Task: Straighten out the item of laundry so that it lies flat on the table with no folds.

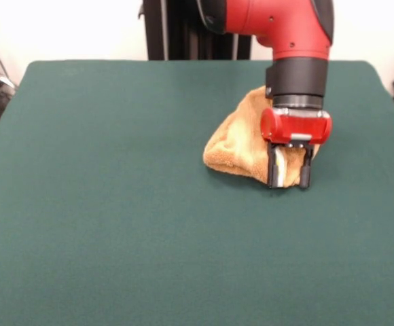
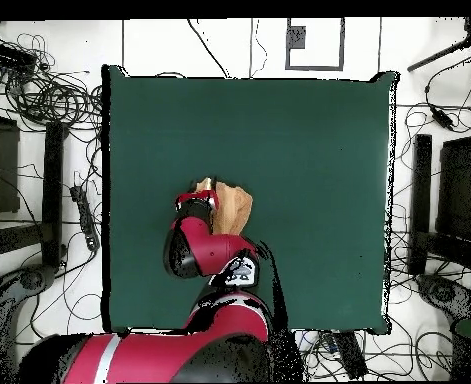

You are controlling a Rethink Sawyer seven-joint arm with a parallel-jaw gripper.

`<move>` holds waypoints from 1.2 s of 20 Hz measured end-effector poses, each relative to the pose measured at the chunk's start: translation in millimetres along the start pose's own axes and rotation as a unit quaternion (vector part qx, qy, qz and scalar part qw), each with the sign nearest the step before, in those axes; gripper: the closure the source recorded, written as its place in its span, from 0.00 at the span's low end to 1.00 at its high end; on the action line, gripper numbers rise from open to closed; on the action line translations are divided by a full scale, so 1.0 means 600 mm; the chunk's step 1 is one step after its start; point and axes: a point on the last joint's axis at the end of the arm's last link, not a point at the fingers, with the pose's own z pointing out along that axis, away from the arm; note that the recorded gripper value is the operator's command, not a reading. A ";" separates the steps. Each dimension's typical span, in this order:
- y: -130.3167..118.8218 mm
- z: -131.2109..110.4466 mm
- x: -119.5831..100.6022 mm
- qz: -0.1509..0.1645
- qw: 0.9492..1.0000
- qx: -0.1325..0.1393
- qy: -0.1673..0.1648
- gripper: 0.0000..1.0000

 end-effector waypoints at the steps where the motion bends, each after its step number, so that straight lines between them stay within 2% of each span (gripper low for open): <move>1: 0.000 0.000 0.000 0.000 1.000 0.000 0.000 0.00; 13: -0.001 0.000 0.000 0.001 1.000 0.000 0.002 0.00; 18: -0.002 -0.002 0.000 0.001 1.000 -0.001 0.014 0.00; 20: -0.002 -0.004 0.001 0.004 0.999 -0.002 0.033 0.00; 24: 0.000 -0.011 -0.018 0.016 0.994 0.001 0.107 0.00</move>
